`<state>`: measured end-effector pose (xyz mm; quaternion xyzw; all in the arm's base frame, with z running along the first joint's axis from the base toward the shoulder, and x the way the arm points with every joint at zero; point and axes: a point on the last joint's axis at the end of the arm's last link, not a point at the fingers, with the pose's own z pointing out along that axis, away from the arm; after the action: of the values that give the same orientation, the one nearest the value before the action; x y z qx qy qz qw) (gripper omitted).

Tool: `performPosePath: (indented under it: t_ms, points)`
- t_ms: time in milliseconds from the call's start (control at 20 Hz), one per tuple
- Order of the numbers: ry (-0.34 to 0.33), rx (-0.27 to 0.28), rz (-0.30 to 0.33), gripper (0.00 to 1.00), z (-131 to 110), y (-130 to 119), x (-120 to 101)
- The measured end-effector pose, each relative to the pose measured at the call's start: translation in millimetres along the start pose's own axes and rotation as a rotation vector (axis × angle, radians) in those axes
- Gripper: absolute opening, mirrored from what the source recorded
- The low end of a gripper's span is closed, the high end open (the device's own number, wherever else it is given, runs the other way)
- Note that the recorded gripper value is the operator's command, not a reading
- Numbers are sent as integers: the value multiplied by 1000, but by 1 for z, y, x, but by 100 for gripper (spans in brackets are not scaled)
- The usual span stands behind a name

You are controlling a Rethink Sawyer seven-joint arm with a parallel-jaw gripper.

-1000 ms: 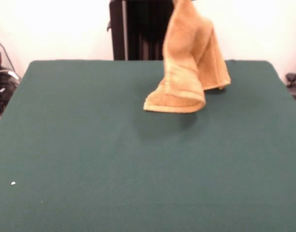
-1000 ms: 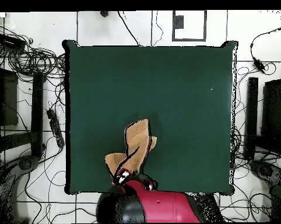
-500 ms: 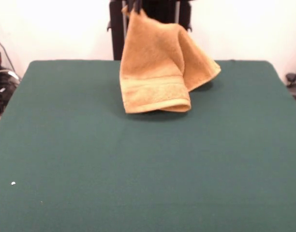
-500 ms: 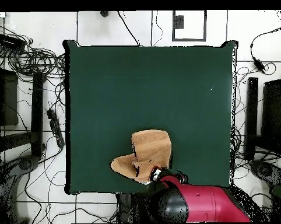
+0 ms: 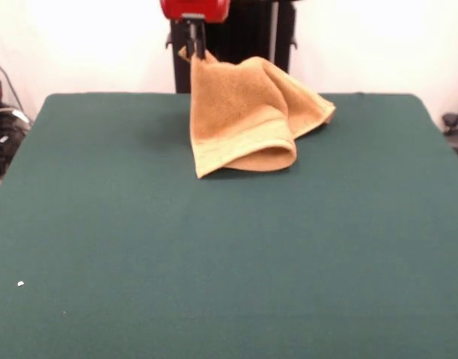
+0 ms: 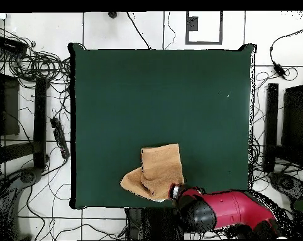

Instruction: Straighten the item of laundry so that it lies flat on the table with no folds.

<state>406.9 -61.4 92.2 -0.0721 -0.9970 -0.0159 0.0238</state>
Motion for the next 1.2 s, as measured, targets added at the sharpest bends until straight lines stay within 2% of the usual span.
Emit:
performPosePath:
  t_ms: [200,400,500,800,900,1050,1200]
  points:
    - [6,-60,-47,0,17,-8,-1]
    - [-3,-115,-100,0,26,-17,-12]
    - [-4,-140,-160,0,29,-24,-22]
    - [5,-154,-273,0,30,-31,-39]
    - [15,-153,-351,0,29,-31,-49]
    - [21,-146,-434,0,26,-31,-63]
    - [14,-141,-474,0,23,-30,-73]
